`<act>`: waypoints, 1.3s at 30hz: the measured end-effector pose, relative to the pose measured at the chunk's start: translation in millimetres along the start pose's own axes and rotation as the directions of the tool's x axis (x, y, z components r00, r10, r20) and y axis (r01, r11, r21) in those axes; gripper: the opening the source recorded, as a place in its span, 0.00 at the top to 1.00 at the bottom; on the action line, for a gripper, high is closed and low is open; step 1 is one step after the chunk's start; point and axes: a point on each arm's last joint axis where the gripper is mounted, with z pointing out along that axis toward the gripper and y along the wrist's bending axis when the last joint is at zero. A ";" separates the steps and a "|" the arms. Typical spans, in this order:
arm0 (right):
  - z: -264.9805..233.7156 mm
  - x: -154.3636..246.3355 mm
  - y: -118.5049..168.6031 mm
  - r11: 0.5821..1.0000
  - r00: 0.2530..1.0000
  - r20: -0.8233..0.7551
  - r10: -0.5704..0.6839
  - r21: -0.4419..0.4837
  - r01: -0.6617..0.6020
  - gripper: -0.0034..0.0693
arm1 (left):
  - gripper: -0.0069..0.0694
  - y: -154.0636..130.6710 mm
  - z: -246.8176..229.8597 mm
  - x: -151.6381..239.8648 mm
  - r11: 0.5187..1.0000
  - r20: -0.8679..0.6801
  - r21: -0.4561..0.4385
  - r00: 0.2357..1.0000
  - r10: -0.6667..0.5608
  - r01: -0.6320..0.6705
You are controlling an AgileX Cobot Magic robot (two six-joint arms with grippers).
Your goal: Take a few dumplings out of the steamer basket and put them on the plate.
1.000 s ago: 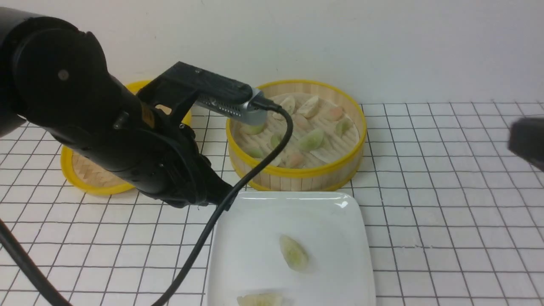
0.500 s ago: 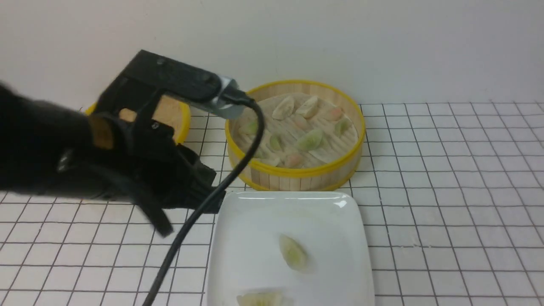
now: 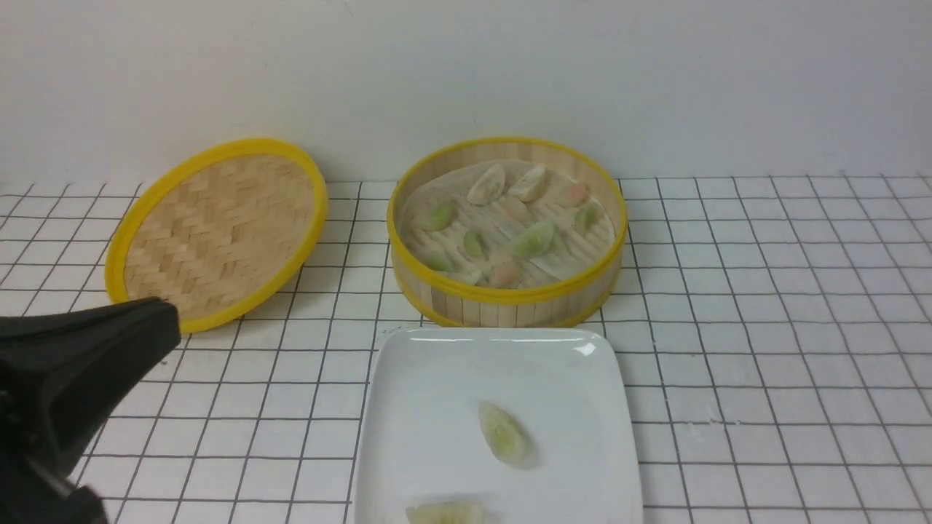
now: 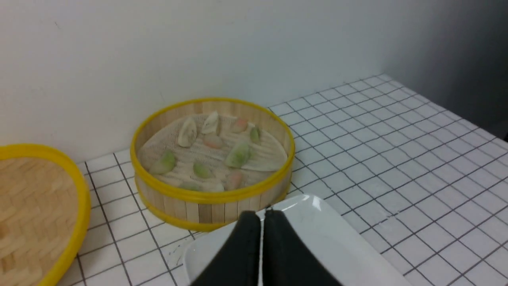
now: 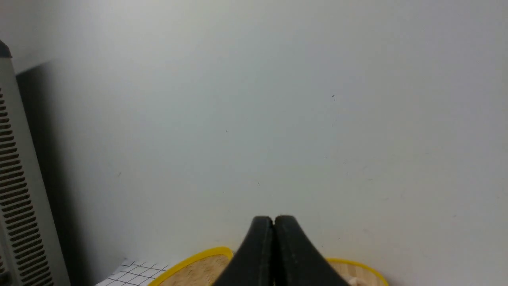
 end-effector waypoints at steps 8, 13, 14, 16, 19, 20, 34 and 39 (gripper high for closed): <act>0.0 0.1 -0.1 1.000 1.000 -0.001 0.000 0.001 0.000 0.97 | 0.92 -0.5 -14.0 2.5 0.999 0.018 -0.001 0.999 0.041 -0.041; 0.0 0.1 -0.1 1.000 1.000 -0.001 -0.001 0.001 0.001 0.97 | 0.92 5.7 -16.4 11.5 0.992 0.003 -0.065 0.994 0.108 -0.107; 0.0 0.1 -0.1 1.000 1.000 -0.001 -0.001 0.001 0.001 0.97 | 0.92 8.8 -19.6 18.4 0.990 0.006 -0.098 0.995 0.103 -0.102; 0.0 0.1 -0.1 1.000 1.000 -0.001 -0.001 0.001 0.001 0.97 | 0.92 14.6 -23.5 32.2 0.983 0.009 -0.165 0.996 0.087 -0.085; 0.0 0.1 -0.1 1.000 1.000 -0.001 0.000 0.001 0.000 0.97 | 0.92 23.8 -32.5 67.3 0.953 0.036 -0.299 0.997 0.065 -0.051; 0.0 0.1 -0.1 1.000 1.000 -0.001 0.000 0.001 0.000 0.97 | 0.92 26.2 -34.1 80.6 0.940 0.042 -0.337 0.997 0.060 -0.042; -0.1 0.4 -0.3 1.000 1.000 -0.001 -0.003 0.003 0.003 0.97 | 0.92 44.6 -20.3 174.7 0.875 -0.083 -0.484 0.996 -0.045 -0.001; -0.1 0.3 -0.3 1.000 1.000 -0.001 -0.004 0.003 0.004 0.97 | 0.92 44.6 -20.3 174.7 0.875 -0.083 -0.484 0.996 -0.046 0.000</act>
